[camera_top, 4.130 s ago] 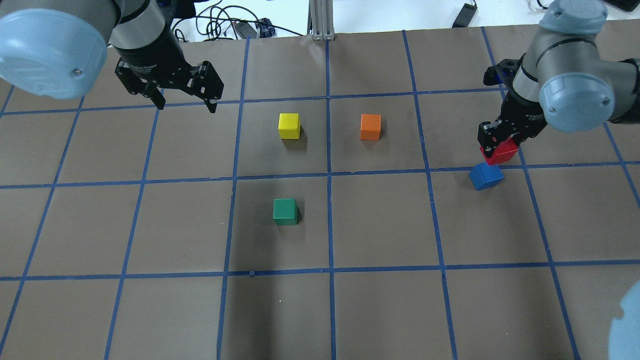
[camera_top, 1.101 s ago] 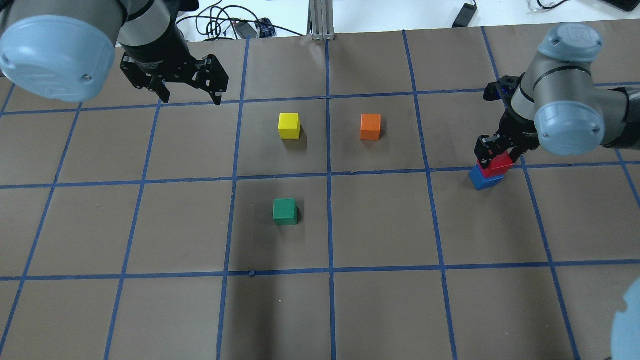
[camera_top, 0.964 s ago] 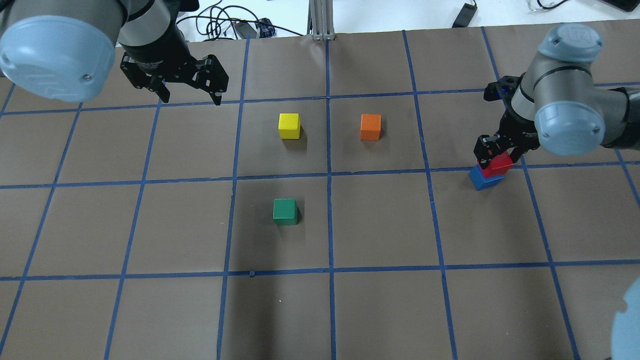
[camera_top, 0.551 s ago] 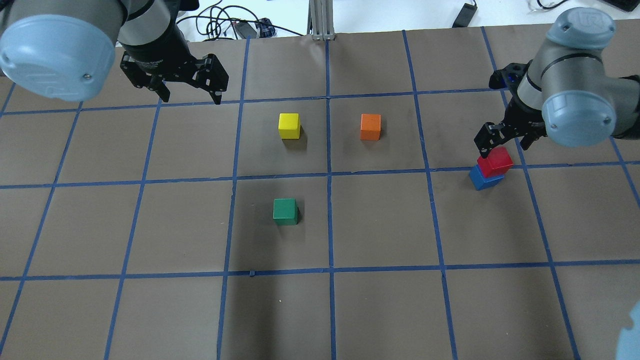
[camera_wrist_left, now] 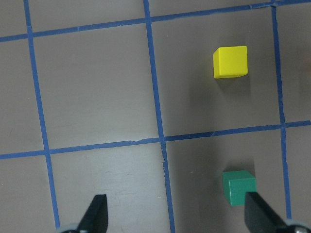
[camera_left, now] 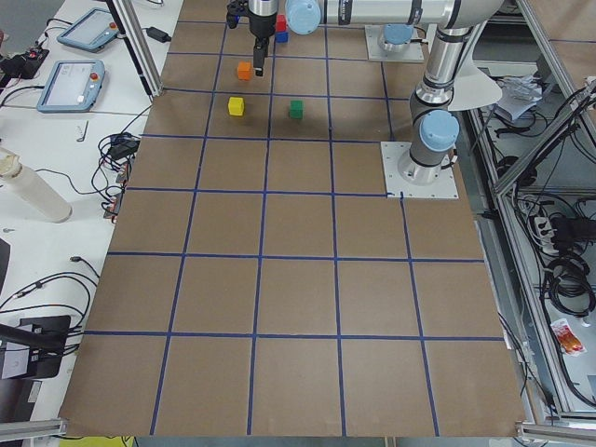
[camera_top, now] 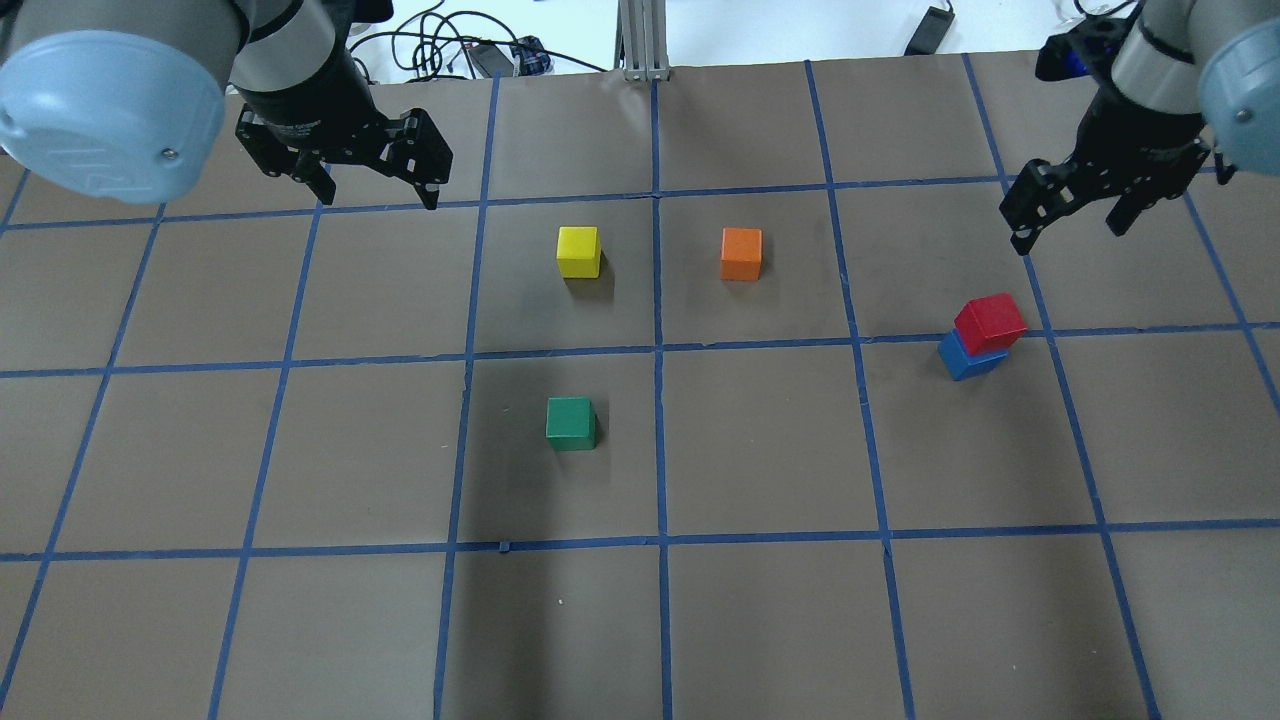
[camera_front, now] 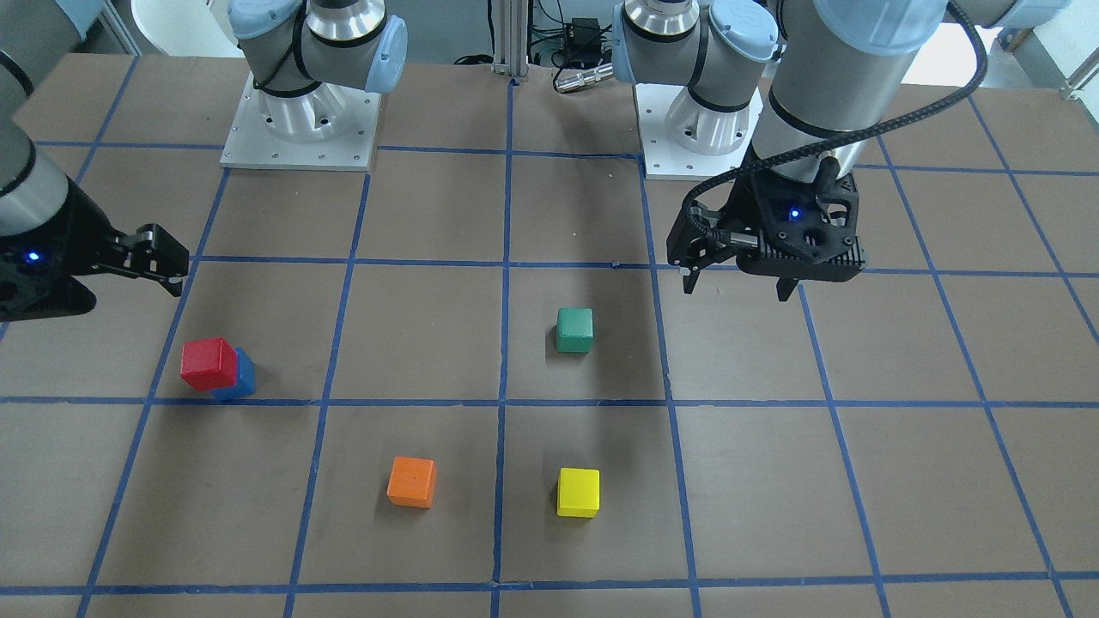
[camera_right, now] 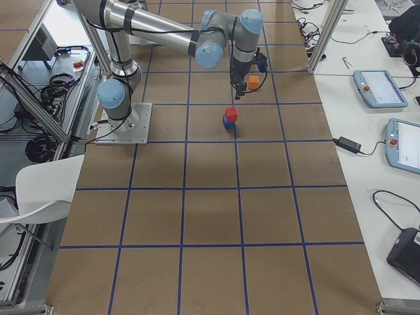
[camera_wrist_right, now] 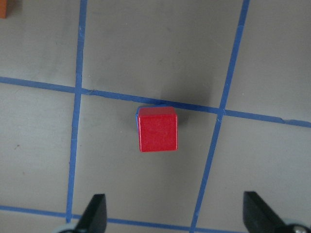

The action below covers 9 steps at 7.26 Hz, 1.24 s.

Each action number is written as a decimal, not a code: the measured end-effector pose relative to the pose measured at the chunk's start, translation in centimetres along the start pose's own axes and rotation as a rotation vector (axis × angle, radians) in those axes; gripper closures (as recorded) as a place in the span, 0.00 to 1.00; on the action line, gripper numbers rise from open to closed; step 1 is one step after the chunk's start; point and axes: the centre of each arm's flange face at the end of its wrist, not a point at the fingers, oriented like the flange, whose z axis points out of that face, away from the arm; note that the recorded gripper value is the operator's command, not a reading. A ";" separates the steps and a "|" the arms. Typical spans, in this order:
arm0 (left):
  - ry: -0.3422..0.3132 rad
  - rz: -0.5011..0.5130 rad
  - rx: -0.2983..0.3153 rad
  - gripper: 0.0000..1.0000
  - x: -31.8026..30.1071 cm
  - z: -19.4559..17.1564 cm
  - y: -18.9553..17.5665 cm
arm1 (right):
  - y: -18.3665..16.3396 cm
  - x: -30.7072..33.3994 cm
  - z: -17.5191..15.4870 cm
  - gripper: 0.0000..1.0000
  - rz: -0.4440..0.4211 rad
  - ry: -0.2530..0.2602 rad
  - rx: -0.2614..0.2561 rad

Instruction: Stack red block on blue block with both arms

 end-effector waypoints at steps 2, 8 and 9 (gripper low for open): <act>0.000 -0.003 0.002 0.00 0.0 -0.1 -0.2 | 0.9 -1.4 -4.7 0.00 0.016 -0.013 0.012; -0.005 0.000 -0.003 0.00 0.2 0.3 -0.3 | 1.3 -11.4 -3.9 0.00 0.068 -0.056 -0.001; -0.005 -0.001 -0.002 0.00 0.2 0.2 -0.3 | 1.7 -12.1 -3.2 0.00 0.065 -0.087 -0.009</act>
